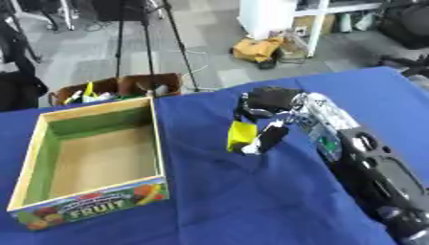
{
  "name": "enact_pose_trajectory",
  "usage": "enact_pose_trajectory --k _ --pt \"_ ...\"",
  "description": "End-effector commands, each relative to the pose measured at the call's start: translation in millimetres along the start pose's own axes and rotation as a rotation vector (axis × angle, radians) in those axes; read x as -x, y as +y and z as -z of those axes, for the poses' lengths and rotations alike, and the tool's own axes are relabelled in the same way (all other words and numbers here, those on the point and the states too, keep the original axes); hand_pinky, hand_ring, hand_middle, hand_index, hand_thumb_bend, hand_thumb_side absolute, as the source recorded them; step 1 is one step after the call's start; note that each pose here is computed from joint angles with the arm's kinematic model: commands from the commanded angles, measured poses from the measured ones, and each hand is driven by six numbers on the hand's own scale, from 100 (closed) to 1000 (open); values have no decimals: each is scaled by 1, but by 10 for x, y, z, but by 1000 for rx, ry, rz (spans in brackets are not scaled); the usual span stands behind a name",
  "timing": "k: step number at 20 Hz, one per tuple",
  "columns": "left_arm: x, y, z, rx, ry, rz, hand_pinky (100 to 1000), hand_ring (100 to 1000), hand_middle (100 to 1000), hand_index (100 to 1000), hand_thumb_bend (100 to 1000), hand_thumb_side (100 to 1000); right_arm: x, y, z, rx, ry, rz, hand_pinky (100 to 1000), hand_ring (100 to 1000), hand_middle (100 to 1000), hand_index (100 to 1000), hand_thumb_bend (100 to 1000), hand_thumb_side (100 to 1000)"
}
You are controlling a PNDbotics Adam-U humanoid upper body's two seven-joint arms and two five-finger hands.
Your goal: Pick up objects on the table and place them in the box.
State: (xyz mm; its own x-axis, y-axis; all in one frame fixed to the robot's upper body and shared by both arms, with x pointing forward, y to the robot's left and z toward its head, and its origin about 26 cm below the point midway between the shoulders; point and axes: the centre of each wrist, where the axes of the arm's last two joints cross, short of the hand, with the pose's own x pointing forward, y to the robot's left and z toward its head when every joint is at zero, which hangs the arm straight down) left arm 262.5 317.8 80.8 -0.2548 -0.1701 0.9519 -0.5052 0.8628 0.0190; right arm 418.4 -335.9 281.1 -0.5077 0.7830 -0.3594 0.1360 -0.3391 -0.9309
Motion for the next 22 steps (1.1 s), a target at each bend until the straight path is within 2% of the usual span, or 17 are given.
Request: enact_pose_trajectory --k 1,2,22 --pt "-81 40 51 -3 -32 13 292 442 436 559 183 670 50 -217 -81 66 13 -28 639 100 300 164 100 650" --pt "-84 40 53 -3 -32 13 292 442 436 559 183 669 45 -234 -84 75 11 -29 637 997 297 161 100 653" --pt "-149 59 99 -14 -47 19 293 444 436 560 167 663 -212 -850 -202 327 -45 -47 580 841 231 114 100 699"
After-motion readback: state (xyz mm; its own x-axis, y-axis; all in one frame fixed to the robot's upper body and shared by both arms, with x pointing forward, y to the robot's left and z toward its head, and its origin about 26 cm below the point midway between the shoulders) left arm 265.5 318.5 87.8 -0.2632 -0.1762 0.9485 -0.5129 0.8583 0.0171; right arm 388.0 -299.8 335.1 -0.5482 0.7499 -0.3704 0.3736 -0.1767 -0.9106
